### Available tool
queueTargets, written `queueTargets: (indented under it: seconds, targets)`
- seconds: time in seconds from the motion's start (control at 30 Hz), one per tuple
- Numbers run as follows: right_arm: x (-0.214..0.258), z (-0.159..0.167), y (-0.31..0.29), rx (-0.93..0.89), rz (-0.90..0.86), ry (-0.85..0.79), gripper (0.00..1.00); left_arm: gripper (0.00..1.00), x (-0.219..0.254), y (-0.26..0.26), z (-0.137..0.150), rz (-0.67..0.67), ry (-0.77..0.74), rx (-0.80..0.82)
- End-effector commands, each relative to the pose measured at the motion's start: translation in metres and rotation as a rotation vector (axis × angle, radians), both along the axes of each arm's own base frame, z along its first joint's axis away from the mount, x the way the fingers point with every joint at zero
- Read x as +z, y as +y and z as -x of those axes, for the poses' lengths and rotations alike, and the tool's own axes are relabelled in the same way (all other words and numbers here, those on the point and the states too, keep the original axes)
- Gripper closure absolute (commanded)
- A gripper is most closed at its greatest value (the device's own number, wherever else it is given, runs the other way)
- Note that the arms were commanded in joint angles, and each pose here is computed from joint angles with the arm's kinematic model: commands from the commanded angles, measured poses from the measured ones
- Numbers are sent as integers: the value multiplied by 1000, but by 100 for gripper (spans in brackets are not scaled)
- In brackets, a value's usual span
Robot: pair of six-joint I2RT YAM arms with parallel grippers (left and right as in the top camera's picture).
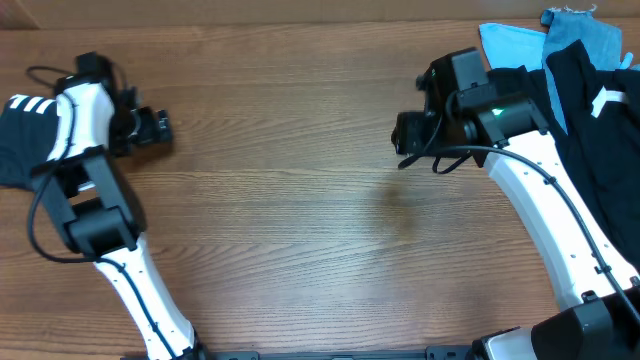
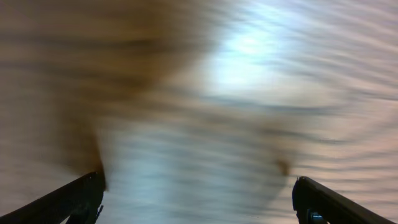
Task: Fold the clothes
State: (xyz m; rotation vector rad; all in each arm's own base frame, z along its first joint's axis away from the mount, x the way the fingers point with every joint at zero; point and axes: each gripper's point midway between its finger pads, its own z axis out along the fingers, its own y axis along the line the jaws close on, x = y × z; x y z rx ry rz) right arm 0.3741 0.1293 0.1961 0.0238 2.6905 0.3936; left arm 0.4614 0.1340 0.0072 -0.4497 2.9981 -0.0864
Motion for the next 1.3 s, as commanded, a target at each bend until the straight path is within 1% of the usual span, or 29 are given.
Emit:
queueTargets:
  seconds: [0.0, 0.03, 0.1, 0.13, 0.2, 0.3, 0.33, 0.37, 0.43, 0.53, 0.57, 0.6, 0.67, 0.77, 0.8, 0.87, 0.9, 0.93, 0.97, 1.03, 1.1, 1.17, 1.2, 1.27]
  targets:
    - [22, -29, -22, -71, -31, -120, 10, 0, 30, -61, -25, 14, -99, -200]
    - [25, -40, -29, -87, -36, -156, 7, 0, 36, -77, -31, 10, -122, -233]
    - [24, -55, -31, 19, -43, -208, 1, 0, 46, -110, -44, 6, -176, -283]
    - [17, -59, -36, 29, -30, -203, 0, 0, 46, -120, -46, 15, -178, -258]
    - [4, -66, -45, 1, 8, -186, 0, 0, 43, -132, -35, 39, -126, -208]
    - [-6, -76, -58, -40, 73, -192, 0, 0, 41, -138, -6, 66, -7, -162]
    - [-6, -73, -61, -48, 88, -180, 0, 0, 47, -143, 4, 109, 25, -161]
    - [-6, -69, -61, -48, 89, -168, 0, 0, 52, -148, 6, 142, 22, -172]
    - [-3, -52, -64, -56, 92, -127, 0, 0, 77, -159, 7, 196, -32, -221]
    - [18, -27, -68, -60, 99, -121, 0, 0, 138, -159, 15, 136, -142, -251]
    - [30, -16, -69, -61, 97, -133, 0, 0, 165, -158, 26, 94, -176, -260]
    - [36, -12, -70, -62, 97, -143, 0, 0, 180, -159, 32, 74, -198, -267]
    - [70, 18, -82, -109, 120, -212, 0, 0, 234, -169, 57, 41, -300, -323]
    - [118, 61, -88, -122, 110, -334, 0, 0, 298, -178, 94, -3, -465, -415]
    - [128, 71, -89, -122, 107, -368, 0, 0, 313, -179, 105, -13, -512, -428]
    - [159, 102, -93, -103, 111, -482, 0, 0, 338, -177, 136, -32, -624, -426]
    - [169, 117, -95, -98, 112, -529, 0, 0, 342, -175, 148, -45, -659, -422]
    - [172, 129, -96, -100, 108, -556, 0, 0, 343, -171, 167, -64, -700, -416]
    - [170, 136, -97, -101, 106, -566, 0, 0, 340, -170, 181, -75, -725, -413]
    - [145, 155, -97, -96, 98, -543, 0, 0, 332, -165, 213, -102, -794, -410]
    - [104, 167, -95, -96, 78, -475, 0, 0, 321, -150, 244, -162, -852, -324]
    - [73, 172, -94, -89, 77, -426, 0, 0, 302, -126, 264, -225, -850, -159]
    - [70, 169, -94, -90, 77, -433, 0, 0, 290, -119, 272, -245, -842, -128]
    - [69, 168, -94, -89, 78, -427, 0, 0, 272, -121, 278, -237, -814, -137]
